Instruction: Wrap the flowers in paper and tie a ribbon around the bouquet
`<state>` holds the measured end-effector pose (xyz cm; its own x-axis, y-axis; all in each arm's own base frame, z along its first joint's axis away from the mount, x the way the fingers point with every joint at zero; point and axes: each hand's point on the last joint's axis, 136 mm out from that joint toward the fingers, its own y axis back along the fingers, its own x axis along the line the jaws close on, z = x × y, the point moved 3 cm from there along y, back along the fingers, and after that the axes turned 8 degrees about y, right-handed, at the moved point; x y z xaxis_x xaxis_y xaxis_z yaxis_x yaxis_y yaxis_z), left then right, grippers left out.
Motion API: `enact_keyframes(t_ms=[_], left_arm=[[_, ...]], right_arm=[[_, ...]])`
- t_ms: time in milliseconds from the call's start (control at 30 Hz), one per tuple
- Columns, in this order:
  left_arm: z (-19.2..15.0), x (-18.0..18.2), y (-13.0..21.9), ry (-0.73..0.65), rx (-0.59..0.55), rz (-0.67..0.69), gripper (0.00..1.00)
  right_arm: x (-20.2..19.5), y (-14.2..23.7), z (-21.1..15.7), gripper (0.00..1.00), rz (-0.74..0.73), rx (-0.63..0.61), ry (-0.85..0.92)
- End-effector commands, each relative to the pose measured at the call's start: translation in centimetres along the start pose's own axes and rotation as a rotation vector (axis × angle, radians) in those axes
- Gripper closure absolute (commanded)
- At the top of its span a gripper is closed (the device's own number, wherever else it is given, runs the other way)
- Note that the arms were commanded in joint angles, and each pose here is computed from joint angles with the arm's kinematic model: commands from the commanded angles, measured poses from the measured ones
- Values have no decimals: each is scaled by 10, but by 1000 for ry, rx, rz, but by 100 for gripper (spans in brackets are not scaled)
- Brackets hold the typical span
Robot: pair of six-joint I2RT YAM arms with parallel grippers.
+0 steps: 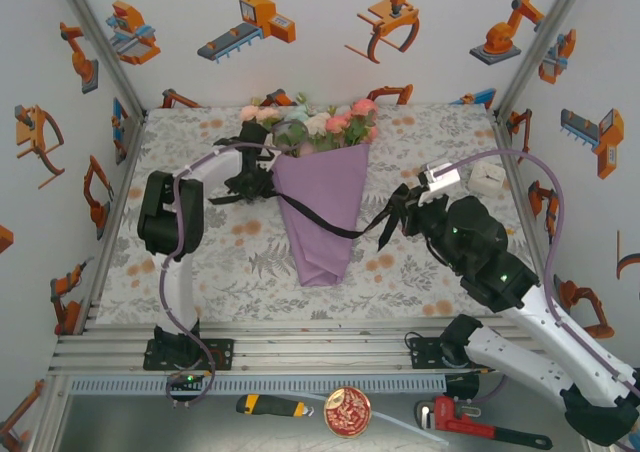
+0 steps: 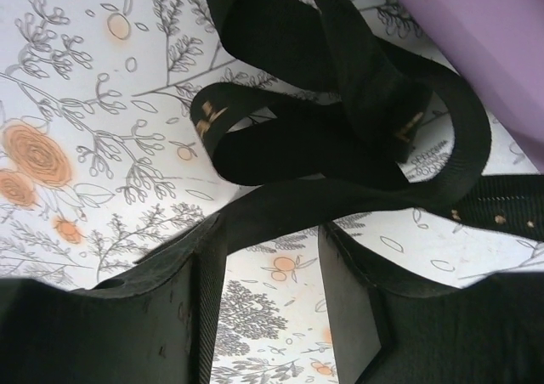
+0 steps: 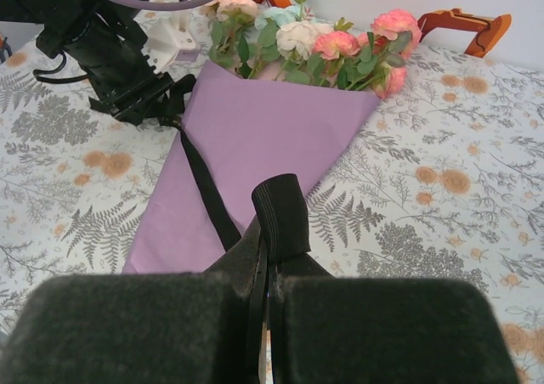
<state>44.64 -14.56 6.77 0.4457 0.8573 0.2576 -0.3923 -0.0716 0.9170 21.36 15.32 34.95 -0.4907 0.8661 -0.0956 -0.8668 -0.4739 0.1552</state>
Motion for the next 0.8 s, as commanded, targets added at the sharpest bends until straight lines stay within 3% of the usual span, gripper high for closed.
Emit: enact_keyframes(t_ms=[0, 100, 400, 533, 600, 767], left_arm=[[-8, -2, -20, -60, 56, 20, 53], [-8, -3, -24, -75, 69, 13, 58], [0, 13, -28, -66, 51, 101, 99], [16, 31, -1, 17, -54, 164, 100], [24, 31, 19, 87, -129, 112, 100], [37, 40, 65, 416, -288, -20, 96]], right_arm=[[-4, 2, 8, 100, -14, -22, 17], [-4, 1, 9, 100, -10, -18, 18], [-5, 5, 14, 100, -7, -26, 10], [-6, 6, 15, 100, -10, -26, 9], [-6, 5, 15, 100, -9, -25, 6], [-4, 1, 13, 100, -3, -20, -6]])
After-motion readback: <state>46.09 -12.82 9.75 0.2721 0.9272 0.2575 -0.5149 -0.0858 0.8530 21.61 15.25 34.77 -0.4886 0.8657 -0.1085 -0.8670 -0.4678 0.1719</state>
